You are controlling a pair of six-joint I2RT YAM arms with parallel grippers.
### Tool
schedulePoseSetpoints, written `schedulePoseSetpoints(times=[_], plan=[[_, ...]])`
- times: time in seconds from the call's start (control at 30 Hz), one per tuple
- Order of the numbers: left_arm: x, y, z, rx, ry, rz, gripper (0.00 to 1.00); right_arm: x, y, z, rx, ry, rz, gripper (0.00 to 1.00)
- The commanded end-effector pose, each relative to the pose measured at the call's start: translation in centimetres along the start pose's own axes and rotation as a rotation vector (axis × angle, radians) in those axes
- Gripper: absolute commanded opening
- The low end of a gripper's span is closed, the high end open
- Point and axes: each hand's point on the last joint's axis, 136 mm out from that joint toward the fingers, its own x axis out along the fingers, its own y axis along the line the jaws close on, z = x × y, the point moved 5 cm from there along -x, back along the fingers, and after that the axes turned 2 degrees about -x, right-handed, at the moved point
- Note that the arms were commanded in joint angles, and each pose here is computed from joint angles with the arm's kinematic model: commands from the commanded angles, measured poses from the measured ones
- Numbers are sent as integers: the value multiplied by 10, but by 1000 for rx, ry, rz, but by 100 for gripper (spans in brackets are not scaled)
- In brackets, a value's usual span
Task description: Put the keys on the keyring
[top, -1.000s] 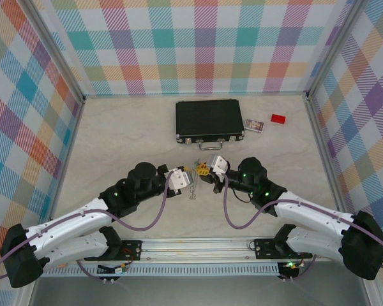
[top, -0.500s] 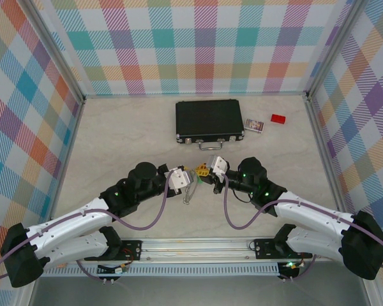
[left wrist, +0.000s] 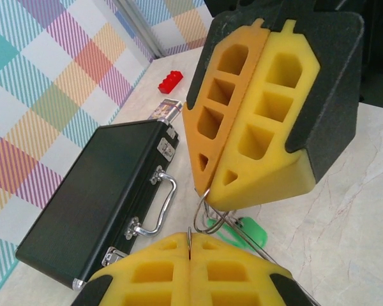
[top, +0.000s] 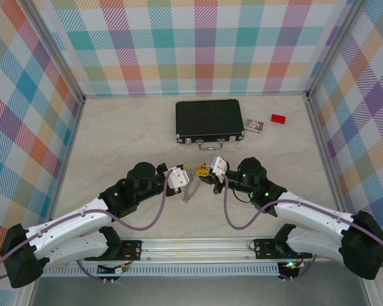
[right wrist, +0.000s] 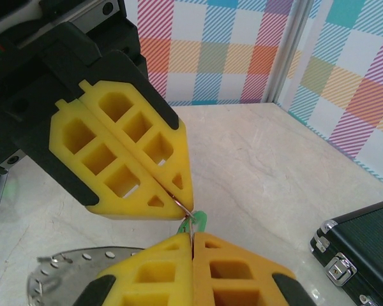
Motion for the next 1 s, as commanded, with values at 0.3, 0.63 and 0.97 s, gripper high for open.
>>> schedulePoseSetpoints(times=[0.3,0.63,0.97], plan=[[1,-4,0,-3,-9,-41,0,-1,1,12,-41,-62,-2,0],[4,-10,-4,-7,16,-89,0,-3,-1,14,-42,-71,-20,0],[3,-7,-2,-15,5,-69,0,-2,0,12,-41,-63,-14,0]])
